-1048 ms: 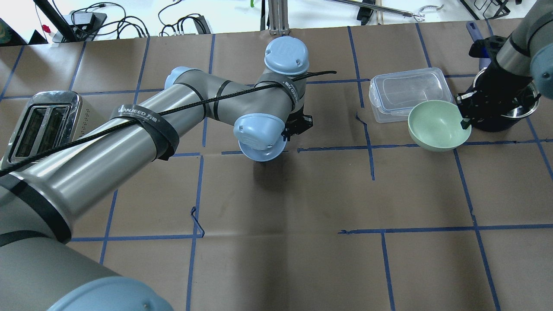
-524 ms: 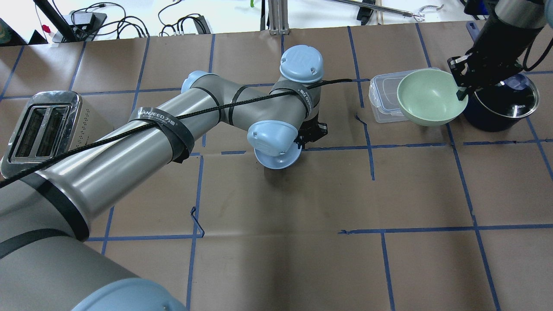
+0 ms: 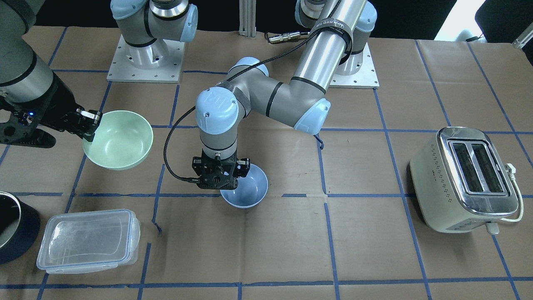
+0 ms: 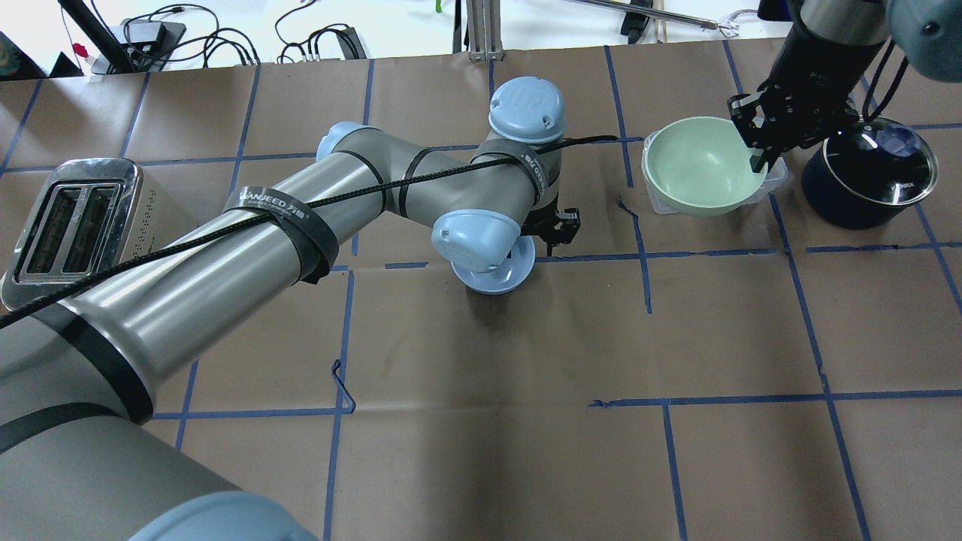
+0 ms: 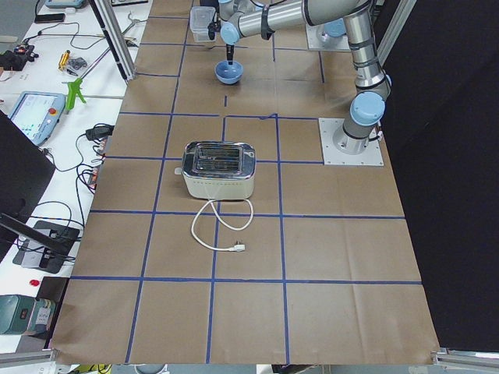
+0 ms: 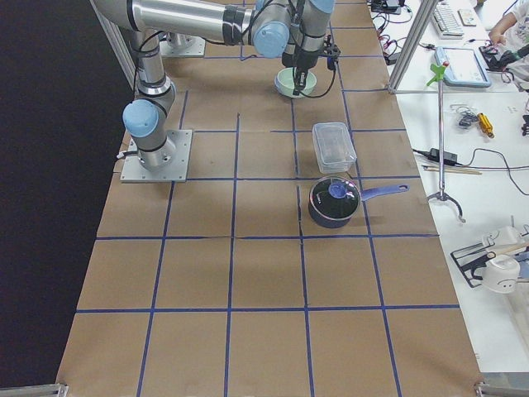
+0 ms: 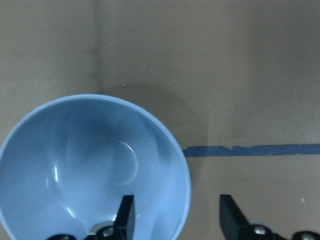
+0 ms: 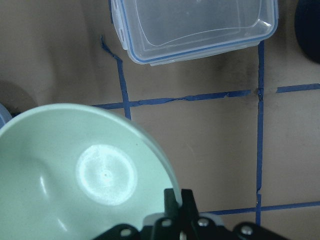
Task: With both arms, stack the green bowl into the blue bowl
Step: 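Release the blue bowl with the left gripper while the right carries the green bowl over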
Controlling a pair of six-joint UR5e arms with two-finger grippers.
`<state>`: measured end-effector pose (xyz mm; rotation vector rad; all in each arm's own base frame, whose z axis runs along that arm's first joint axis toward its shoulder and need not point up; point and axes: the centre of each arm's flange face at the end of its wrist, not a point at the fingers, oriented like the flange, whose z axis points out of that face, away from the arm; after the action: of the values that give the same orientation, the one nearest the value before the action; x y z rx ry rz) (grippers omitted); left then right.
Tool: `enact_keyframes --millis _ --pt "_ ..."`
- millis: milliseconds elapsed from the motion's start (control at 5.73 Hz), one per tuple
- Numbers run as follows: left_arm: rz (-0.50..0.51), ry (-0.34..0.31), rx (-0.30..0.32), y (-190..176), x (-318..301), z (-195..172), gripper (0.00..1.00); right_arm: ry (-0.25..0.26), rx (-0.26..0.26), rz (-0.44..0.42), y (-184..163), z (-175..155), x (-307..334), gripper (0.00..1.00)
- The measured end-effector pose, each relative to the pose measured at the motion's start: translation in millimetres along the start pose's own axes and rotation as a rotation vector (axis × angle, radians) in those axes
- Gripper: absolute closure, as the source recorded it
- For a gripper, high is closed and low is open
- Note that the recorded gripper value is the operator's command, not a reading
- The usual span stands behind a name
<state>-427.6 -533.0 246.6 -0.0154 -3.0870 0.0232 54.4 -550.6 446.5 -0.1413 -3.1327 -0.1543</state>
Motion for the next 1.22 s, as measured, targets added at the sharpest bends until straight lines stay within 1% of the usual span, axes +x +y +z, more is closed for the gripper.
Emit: enact_keyframes --millis 175,349,524,698,873,1048,1222 --pt "-0.002 0.039 0.037 -1 -4 -36 0.02 0.001 -0.001 0.000 0 0 -1 0.93" --pt "-0.012 0.064 0.082 -2 -26 -84 0.02 0.000 -0.001 0.000 0 1 -2 0.93" --pt "-0.014 0.065 0.099 1 -57 -130 0.02 -0.001 -0.002 0.000 1 1 -3 0.93" --pt "-0.025 0.054 0.087 9 -90 -171 0.02 -0.003 0.000 0.003 0 1 -4 0.94" --pt "-0.063 0.041 0.060 18 -122 -201 0.02 -0.003 0.003 0.017 0 2 -10 0.94" --pt "-0.077 0.029 0.046 25 -149 -222 0.02 0.001 0.013 0.035 1 3 -27 0.94" --pt "-0.065 0.018 0.042 28 -182 -239 0.02 0.004 0.031 0.056 1 7 -53 0.94"
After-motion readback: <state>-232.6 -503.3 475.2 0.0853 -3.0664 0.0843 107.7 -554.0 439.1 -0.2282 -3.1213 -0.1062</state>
